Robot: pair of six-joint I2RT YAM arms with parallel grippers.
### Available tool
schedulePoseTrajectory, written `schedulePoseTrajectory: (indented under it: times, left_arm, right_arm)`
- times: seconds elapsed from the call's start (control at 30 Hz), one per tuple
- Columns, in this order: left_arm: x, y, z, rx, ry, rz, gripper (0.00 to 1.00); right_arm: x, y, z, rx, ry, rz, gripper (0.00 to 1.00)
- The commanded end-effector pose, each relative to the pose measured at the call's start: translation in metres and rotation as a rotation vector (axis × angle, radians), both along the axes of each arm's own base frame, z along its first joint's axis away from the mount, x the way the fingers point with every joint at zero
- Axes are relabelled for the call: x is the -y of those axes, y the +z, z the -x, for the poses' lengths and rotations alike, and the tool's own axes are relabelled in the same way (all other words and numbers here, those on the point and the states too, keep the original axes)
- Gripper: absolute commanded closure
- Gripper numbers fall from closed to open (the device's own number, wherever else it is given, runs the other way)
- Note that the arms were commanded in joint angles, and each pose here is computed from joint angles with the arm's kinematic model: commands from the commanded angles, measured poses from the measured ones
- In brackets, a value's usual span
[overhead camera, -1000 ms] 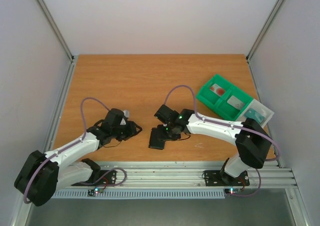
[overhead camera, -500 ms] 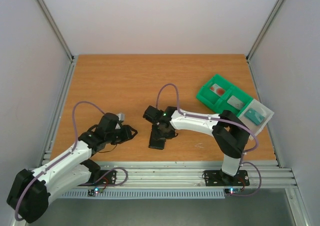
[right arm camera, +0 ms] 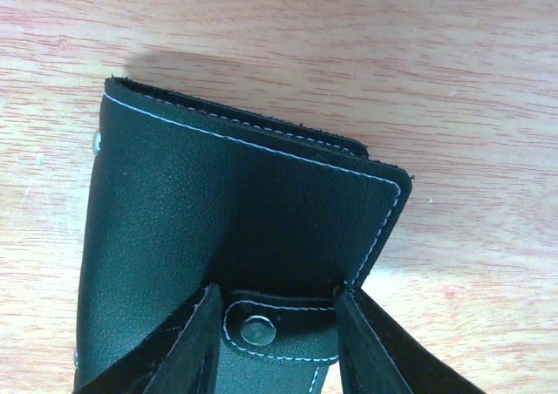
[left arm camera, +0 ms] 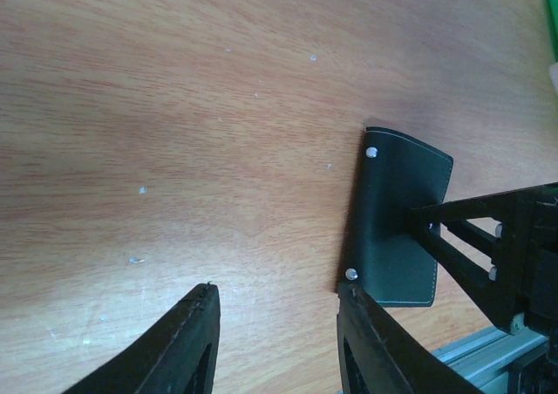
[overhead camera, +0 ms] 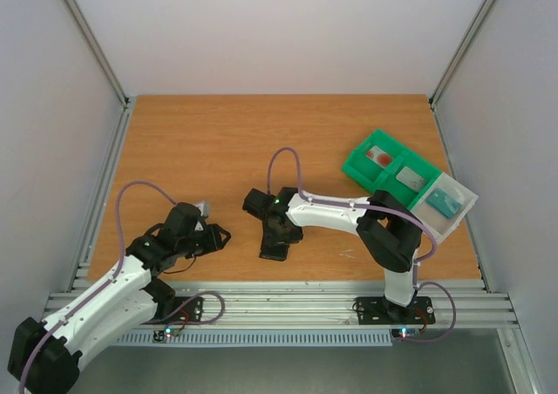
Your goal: Take the credit cards out of the card holder
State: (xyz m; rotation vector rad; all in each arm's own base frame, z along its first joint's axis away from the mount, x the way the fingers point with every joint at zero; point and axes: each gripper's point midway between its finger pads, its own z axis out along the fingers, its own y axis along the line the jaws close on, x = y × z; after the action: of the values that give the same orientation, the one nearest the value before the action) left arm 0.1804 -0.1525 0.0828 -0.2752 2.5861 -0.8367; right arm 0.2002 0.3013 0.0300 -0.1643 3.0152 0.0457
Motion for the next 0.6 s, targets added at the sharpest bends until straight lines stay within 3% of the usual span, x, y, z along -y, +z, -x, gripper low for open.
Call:
schedulePoseTrajectory:
  times: [0.0,0.2,0.57]
  left_arm:
    - [-0.005,0.001,-0.001,0.014,0.008,-0.028,0.62]
    - [-0.004,0.005,-0.001,0.013,0.014,-0.01,0.61]
    - [-0.005,0.004,0.002,-0.003,0.033,0.01,0.6]
  right_arm:
    - [0.009,-0.013,0.003,-0.001,0.012,0.082,0.61]
    - [0.011,-0.007,0.002,0.024,0.032,0.094,0.61]
    - [0.009,-0.004,0.005,0.036,0.052,0.086,0.8]
